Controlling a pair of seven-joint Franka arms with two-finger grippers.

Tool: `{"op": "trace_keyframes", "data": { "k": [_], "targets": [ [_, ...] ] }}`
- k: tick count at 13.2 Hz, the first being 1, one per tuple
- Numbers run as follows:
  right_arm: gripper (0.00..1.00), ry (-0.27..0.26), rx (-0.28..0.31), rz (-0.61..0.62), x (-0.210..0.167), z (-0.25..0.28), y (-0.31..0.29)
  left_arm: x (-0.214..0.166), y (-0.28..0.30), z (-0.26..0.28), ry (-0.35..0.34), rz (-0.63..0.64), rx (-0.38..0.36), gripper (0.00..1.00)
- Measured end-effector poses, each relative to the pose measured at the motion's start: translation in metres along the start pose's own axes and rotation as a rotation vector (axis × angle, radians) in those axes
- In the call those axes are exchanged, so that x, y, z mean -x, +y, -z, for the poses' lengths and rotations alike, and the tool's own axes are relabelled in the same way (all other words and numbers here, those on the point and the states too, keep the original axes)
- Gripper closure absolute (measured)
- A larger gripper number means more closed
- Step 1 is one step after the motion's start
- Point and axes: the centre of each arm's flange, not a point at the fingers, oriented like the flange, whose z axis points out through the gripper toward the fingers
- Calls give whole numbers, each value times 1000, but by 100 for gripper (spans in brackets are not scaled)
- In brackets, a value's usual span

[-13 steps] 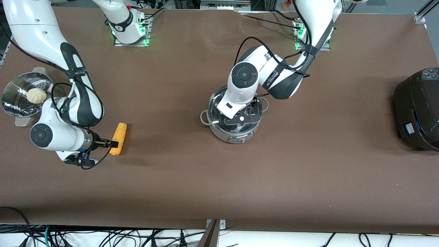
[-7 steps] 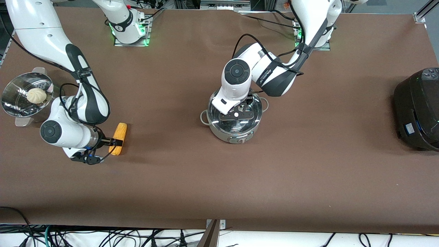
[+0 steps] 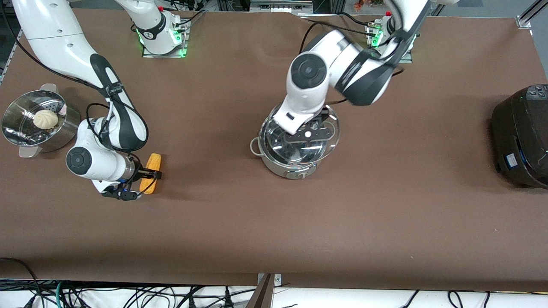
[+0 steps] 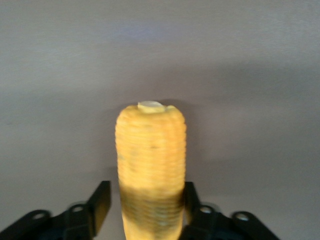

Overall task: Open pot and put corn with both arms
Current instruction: 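Lift the glass lid off and set it beside the pot with the left gripper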

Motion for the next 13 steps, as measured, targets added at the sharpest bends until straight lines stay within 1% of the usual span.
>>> {"op": "trace_keyframes", "data": {
  "k": [1, 2, 3, 4, 5, 6, 7, 8, 9, 10, 11, 12, 13],
  "targets": [
    [52, -12, -1, 15, 5, 16, -10, -5, -26, 23, 1, -25, -9, 50],
    [64, -23, -1, 32, 11, 39, -21, -16, -57, 37, -9, -62, -20, 50],
    [74, -23, -3, 48, 20, 68, -36, -35, -93, 40, -29, -93, -30, 50],
    [86, -18, -8, 56, 31, 104, -59, -58, -133, 31, -58, -124, -32, 50],
    [96, -16, -11, 52, 46, 141, -88, -81, -174, 15, -93, -154, -29, 50],
    [99, -8, -12, 50, 62, 172, -114, -103, -215, -7, -120, -176, -18, 50],
    [99, 7, -11, 55, 69, 186, -123, -120, -249, -32, -124, -196, 0, 50],
    [93, 20, -11, 70, 64, 184, -113, -132, -276, -63, -108, -226, 10, 50],
    [93, 33, -12, 96, 50, 169, -88, -137, -293, -96, -76, -252, 4, 50],
    [87, 39, -10, 122, 35, 150, -54, -137, -301, -132, -33, -269, 0, 50],
    [77, 32, -10, 139, 23, 132, -23, -132, -305, -166, -1, -281, 4, 50],
    [66, 21, -12, 143, 17, 121, -2, -122, -305, -194, 7, -289, 8, 50],
    [56, 11, -15, 143, 14, 113, 8, -113, -304, -211, -2, -296, 10, 50]
  ]
}}
